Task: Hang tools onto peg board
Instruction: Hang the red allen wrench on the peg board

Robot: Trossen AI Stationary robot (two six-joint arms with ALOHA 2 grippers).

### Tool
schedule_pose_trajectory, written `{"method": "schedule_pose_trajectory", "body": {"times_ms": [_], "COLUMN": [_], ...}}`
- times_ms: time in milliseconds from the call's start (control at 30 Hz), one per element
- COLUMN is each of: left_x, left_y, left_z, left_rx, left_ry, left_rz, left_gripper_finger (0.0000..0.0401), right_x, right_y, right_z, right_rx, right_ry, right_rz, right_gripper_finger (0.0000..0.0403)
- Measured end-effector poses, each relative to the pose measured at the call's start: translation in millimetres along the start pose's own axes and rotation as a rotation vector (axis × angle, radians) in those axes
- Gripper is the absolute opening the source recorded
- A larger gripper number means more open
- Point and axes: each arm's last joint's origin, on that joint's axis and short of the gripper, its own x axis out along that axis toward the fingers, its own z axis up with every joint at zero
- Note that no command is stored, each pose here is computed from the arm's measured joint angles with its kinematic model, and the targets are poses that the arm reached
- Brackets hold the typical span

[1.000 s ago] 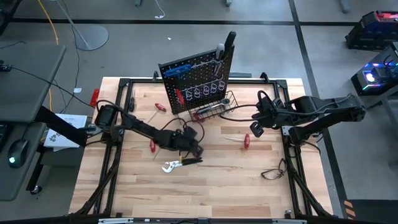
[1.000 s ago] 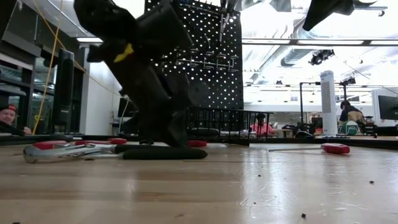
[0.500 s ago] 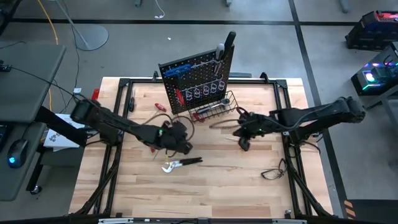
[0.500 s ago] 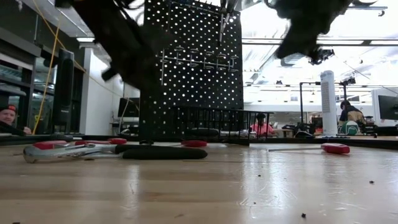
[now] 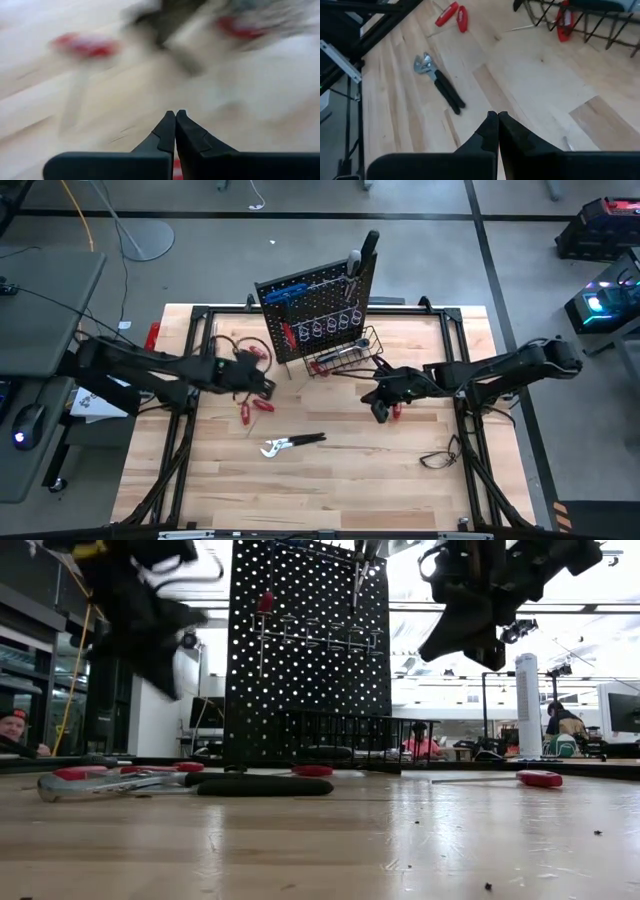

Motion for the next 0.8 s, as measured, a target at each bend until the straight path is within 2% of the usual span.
{"method": "schedule_pose_trajectory", "body": {"times_ms": [100,300,467,567,800], "left_x": [6.5,38.5,72.3,84.7,104.3], "left_y": [18.2,28.3,36.3,44.2,58.4], "left_z": [8.7,35.6,52.9,64.0,79.8], "left_rx": [-0.025,0.028,0.134,0.152,0.197], "left_ry": [0.036,0.053,0.117,0.108,0.140], "left_rz": [0.129,0.199,0.196,0.198,0.112], "left_gripper_finger": [0.0000,0.0000,0.0000,0.0000,0.0000], "right_x": [1.0,1.5,1.5,1.5,1.5], "right_y": [-1.9,-3.9,-3.6,-3.2,-3.0], "right_z": [1.4,2.8,2.4,2.1,2.0], "right_rx": [0.005,0.012,0.038,0.058,0.073], "right_ry": [-0.011,-0.011,-0.006,-0.005,-0.005], "right_rz": [-0.015,-0.020,-0.015,-0.013,-0.013], "right_gripper_finger": [0.0000,0.0000,0.0000,0.0000,0.0000]}}
